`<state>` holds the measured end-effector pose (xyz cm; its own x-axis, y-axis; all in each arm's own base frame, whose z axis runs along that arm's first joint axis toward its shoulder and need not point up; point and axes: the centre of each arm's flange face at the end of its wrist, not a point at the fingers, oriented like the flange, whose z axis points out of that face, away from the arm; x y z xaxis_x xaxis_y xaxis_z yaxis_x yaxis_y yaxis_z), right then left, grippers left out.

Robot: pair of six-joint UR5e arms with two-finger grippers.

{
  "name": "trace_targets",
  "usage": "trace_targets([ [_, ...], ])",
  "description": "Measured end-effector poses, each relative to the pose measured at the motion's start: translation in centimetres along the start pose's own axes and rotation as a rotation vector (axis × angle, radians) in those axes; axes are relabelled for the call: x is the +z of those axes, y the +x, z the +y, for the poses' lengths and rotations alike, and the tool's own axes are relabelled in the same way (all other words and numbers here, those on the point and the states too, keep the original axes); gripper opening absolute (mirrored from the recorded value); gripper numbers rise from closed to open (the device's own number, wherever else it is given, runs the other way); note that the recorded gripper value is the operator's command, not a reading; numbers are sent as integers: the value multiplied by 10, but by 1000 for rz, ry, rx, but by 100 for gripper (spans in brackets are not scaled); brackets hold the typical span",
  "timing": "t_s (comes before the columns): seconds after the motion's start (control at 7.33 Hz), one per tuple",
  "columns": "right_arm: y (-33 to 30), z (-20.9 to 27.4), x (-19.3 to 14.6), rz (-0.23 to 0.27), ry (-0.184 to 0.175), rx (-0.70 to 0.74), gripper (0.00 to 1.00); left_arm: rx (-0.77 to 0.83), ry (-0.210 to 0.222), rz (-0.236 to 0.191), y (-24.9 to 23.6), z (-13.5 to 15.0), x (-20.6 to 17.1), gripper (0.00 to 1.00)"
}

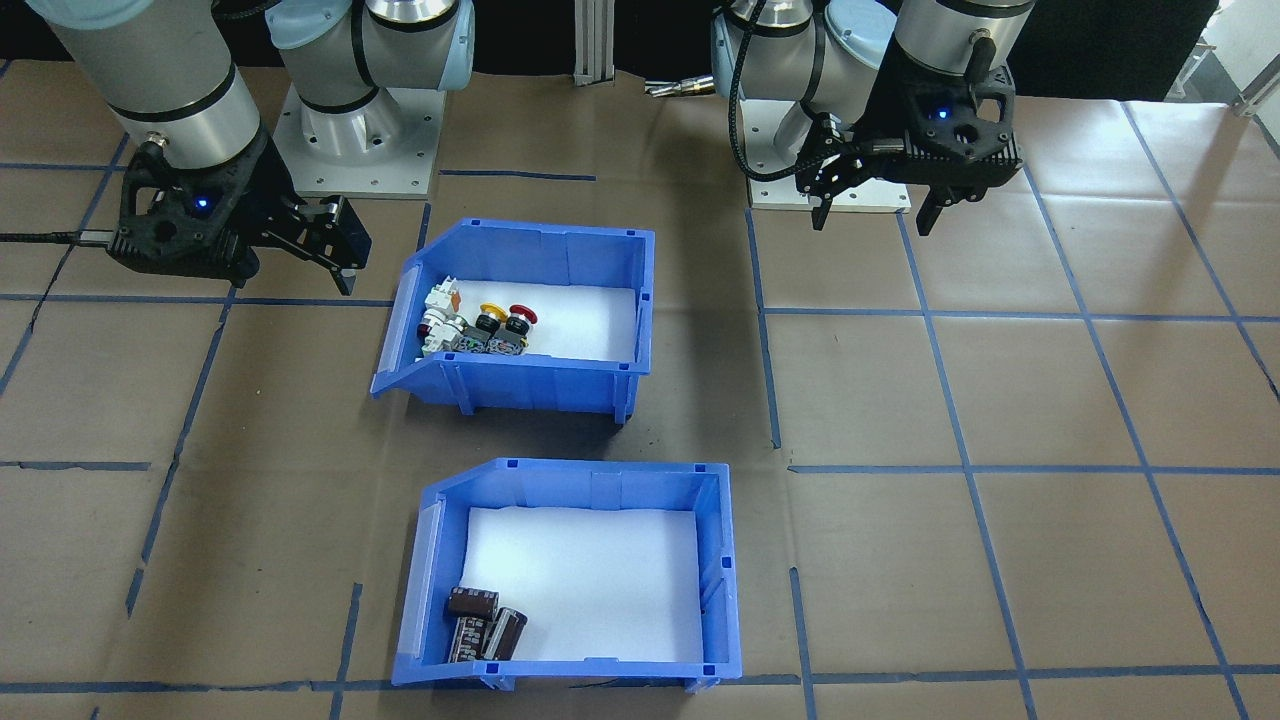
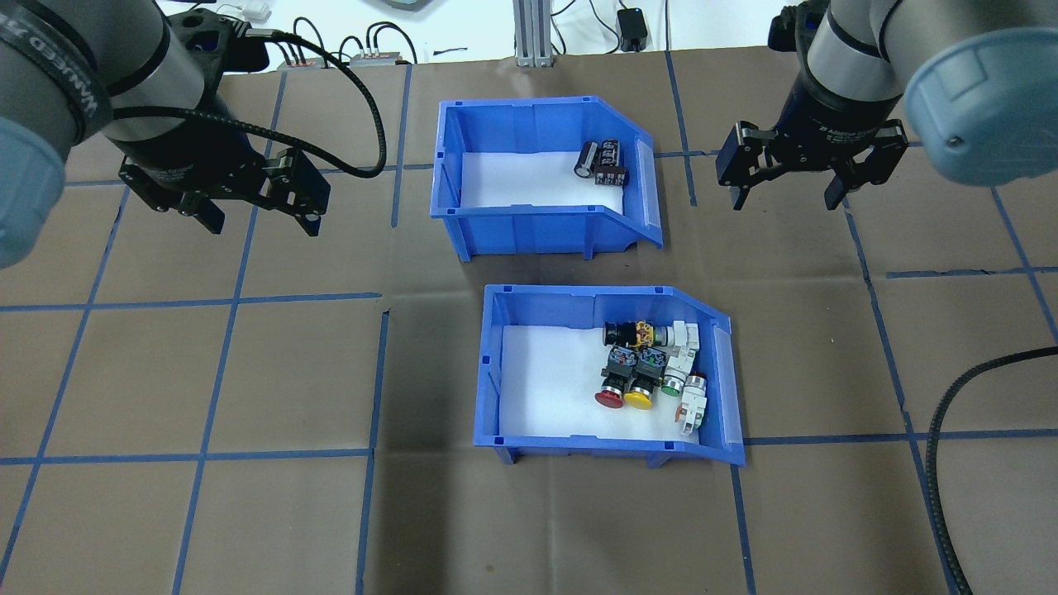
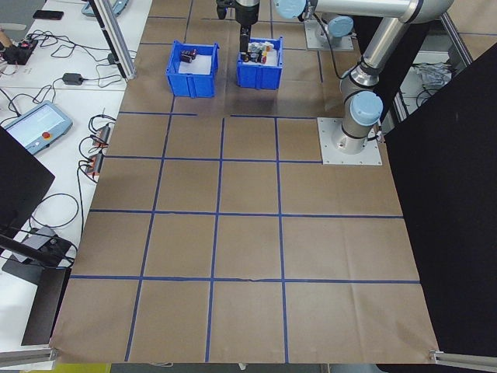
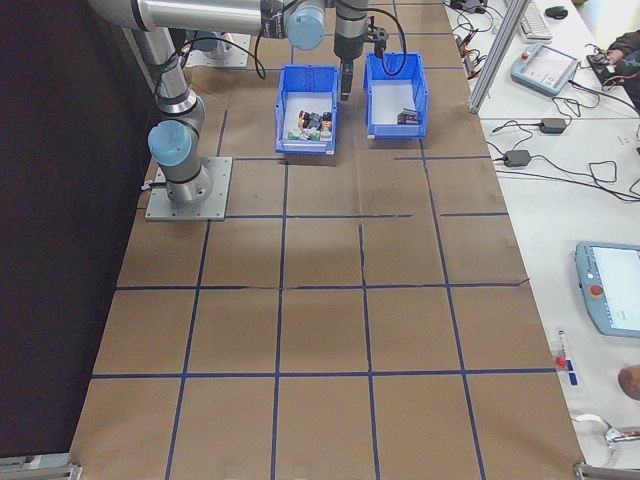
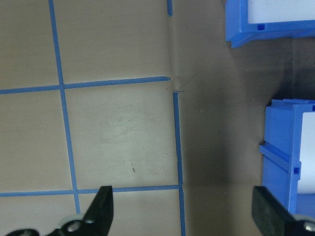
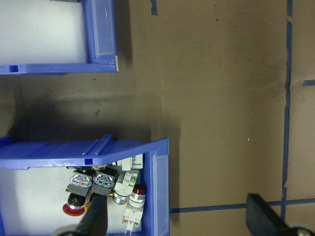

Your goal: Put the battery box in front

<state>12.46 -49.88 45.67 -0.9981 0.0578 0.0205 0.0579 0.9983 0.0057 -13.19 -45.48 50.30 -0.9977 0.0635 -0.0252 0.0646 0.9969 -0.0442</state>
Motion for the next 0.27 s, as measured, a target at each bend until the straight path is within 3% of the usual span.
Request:
trace_targets([
  [0.27,1,1,-1,10,3,-1,100,-1,-6,1,0,1,3,100],
])
